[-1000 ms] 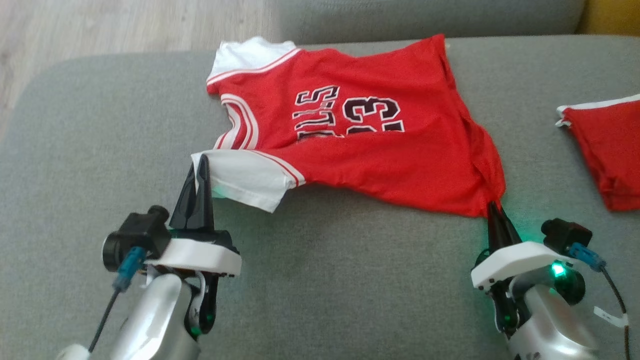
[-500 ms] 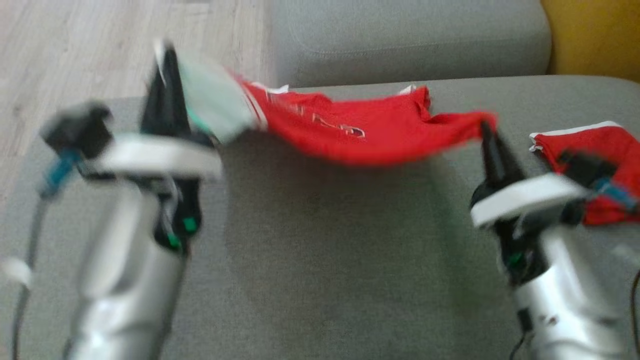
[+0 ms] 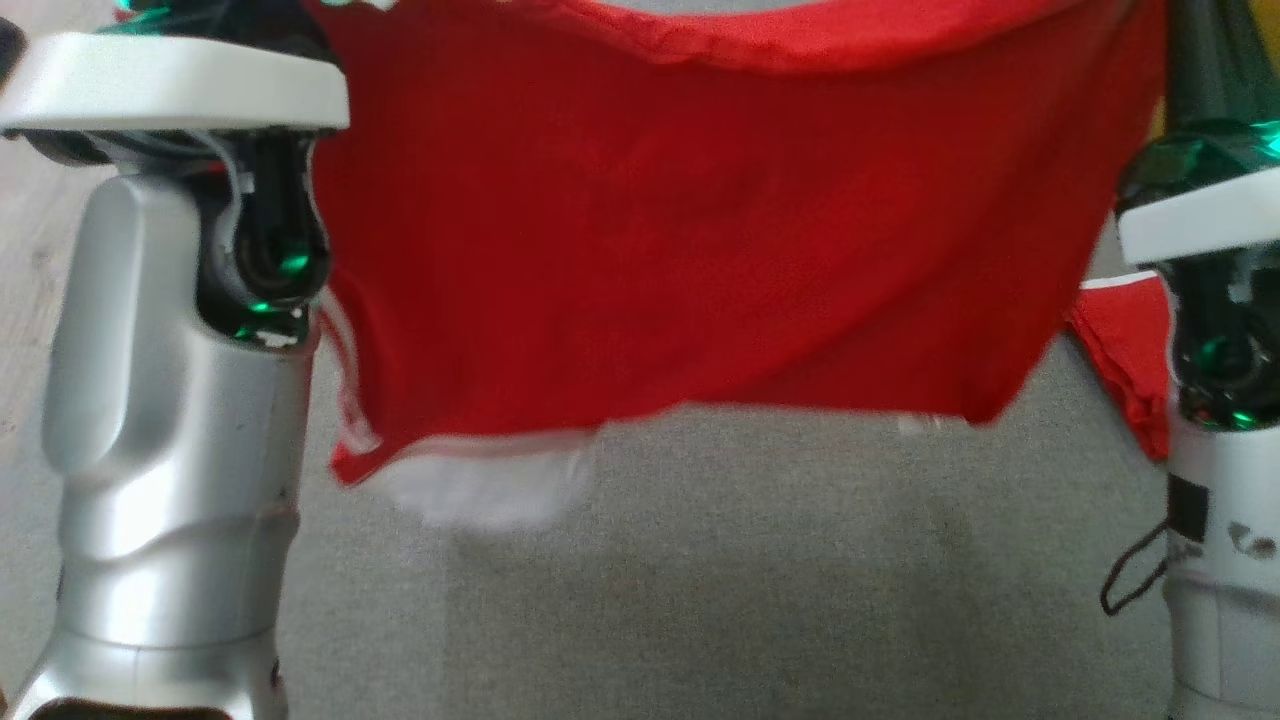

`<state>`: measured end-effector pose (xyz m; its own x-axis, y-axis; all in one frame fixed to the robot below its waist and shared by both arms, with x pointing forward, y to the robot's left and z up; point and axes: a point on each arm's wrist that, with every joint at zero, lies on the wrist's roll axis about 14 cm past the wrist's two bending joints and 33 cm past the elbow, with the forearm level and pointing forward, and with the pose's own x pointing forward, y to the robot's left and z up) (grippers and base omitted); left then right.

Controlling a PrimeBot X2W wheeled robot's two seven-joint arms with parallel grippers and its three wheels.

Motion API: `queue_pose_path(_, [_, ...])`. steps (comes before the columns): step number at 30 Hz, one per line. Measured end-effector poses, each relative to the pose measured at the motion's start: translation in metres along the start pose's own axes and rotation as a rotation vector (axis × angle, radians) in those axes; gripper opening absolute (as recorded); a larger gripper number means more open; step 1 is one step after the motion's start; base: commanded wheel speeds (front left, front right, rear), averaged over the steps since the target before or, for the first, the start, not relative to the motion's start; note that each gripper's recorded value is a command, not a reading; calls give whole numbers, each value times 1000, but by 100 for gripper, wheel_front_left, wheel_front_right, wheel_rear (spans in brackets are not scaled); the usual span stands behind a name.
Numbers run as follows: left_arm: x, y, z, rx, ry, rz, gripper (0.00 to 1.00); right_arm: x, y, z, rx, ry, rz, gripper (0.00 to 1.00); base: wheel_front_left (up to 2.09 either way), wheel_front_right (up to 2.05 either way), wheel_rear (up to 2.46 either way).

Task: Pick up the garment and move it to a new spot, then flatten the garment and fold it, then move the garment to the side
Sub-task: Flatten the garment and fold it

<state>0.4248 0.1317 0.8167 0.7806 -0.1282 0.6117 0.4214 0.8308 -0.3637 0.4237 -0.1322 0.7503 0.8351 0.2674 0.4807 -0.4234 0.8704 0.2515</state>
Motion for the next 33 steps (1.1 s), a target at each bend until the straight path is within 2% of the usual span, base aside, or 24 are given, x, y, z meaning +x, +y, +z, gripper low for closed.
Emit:
queue_pose_path(3, [-1,-1,6,-7,-4,-4,0,-6,0,2,-33,14,-3,0,0,0,0])
queue_pose_path(6, [-3,13,-2,-2,36,31,0,-12,-6,-11,-70,68,-25,0,0,0,0])
queue_pose_path(9, [0,34,-24,-18,108,75,0,-10,-18,-26,-93,120,-53,0,0,0,0])
queue_pose_path(11, [4,51,-47,10,182,104,0,-3,-29,-39,-83,155,-72,0,0,0,0])
queue_pose_path(15, [32,83,-79,102,260,132,0,32,-50,-64,-91,213,-91,0,0,0,0])
queue_pose_path(17, [55,92,-88,136,265,127,0,57,-59,-73,-139,230,-83,0,0,0,0])
queue_pose_path(21, [105,110,-94,213,197,116,0,110,-78,-80,-174,179,-79,0,0,0,0])
queue_pose_path(25, [137,125,-102,233,124,117,0,147,-97,-85,-228,105,-90,0,0,0,0])
queue_pose_path(30, [141,136,-132,221,126,110,0,152,-124,-111,-262,115,-130,0,0,0,0])
queue_pose_path(33, [123,145,-163,235,211,101,0,139,-140,-148,-257,206,-162,0,0,0,0])
